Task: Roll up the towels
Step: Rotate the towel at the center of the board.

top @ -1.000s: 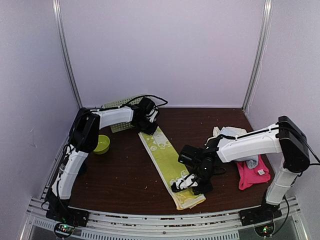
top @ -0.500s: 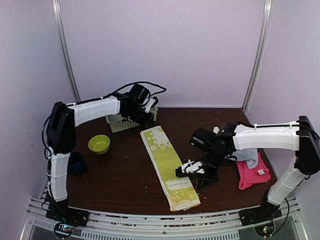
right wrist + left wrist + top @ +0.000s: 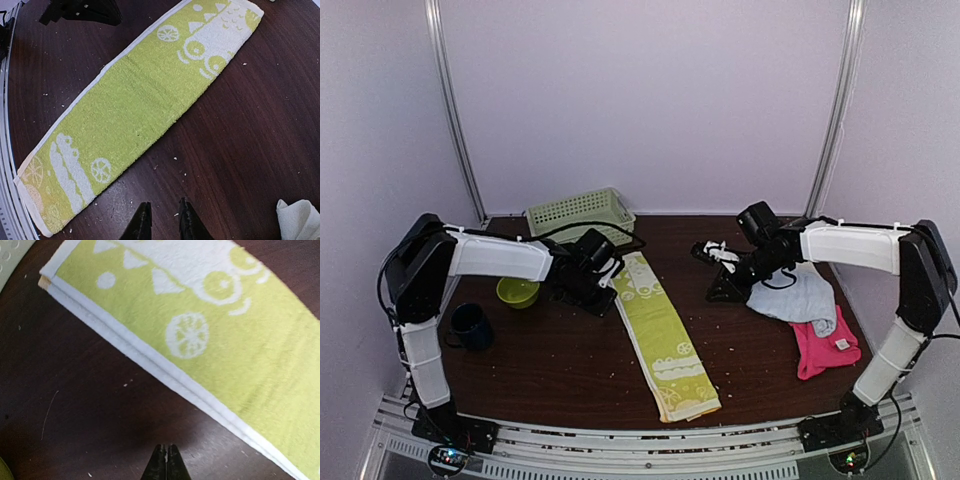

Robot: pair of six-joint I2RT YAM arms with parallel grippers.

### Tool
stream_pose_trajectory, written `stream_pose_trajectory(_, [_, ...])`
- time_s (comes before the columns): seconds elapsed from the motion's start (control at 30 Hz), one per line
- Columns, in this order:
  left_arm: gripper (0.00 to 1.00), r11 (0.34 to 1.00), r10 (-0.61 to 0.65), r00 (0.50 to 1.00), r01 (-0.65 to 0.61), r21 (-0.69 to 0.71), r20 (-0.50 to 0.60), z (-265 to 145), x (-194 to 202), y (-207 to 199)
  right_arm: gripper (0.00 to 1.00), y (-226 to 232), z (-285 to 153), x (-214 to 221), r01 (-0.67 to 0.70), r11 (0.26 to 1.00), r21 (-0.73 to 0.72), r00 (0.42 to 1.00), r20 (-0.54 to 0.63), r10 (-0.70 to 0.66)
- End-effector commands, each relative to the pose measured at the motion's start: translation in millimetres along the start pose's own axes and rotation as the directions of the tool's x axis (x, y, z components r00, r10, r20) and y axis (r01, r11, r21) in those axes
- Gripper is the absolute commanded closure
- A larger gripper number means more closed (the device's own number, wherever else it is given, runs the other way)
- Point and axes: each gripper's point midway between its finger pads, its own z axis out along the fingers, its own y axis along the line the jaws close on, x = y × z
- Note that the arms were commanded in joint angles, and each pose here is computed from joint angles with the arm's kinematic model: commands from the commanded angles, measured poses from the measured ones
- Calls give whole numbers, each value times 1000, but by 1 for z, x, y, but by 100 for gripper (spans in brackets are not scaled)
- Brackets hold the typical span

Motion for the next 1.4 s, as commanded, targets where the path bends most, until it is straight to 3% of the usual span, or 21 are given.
stream_pose_trajectory(0.0, [98,995,-39,994,48,-86,103,4,-48,13,79,-1,3,-11,-16,1000,-16,997,74,18])
stream_pose_trajectory(0.2, [97,987,-48,985,72,-143,165,-3,-98,21,79,-17,-1,-1,-6,997,75,999,51,2])
stream_pose_trajectory(0.47, [100,986,-29,977,62,-153,210,29,-142,24,76,-58,-37,-1,-154,981,121,976,175,132])
stream_pose_trajectory(0.77, [100,985,-37,986,63,-158,165,80,-146,26,75,-69,-44,8,-209,970,124,961,211,180])
stream_pose_trajectory(1.17, [100,995,-45,977,25,99,211,127,-165,-21,75,-74,-55,7,-217,963,157,956,237,176])
stream_pose_trajectory(1.37, [100,995,-47,960,19,101,277,111,-187,-18,74,-73,-56,8,-221,963,152,954,239,181])
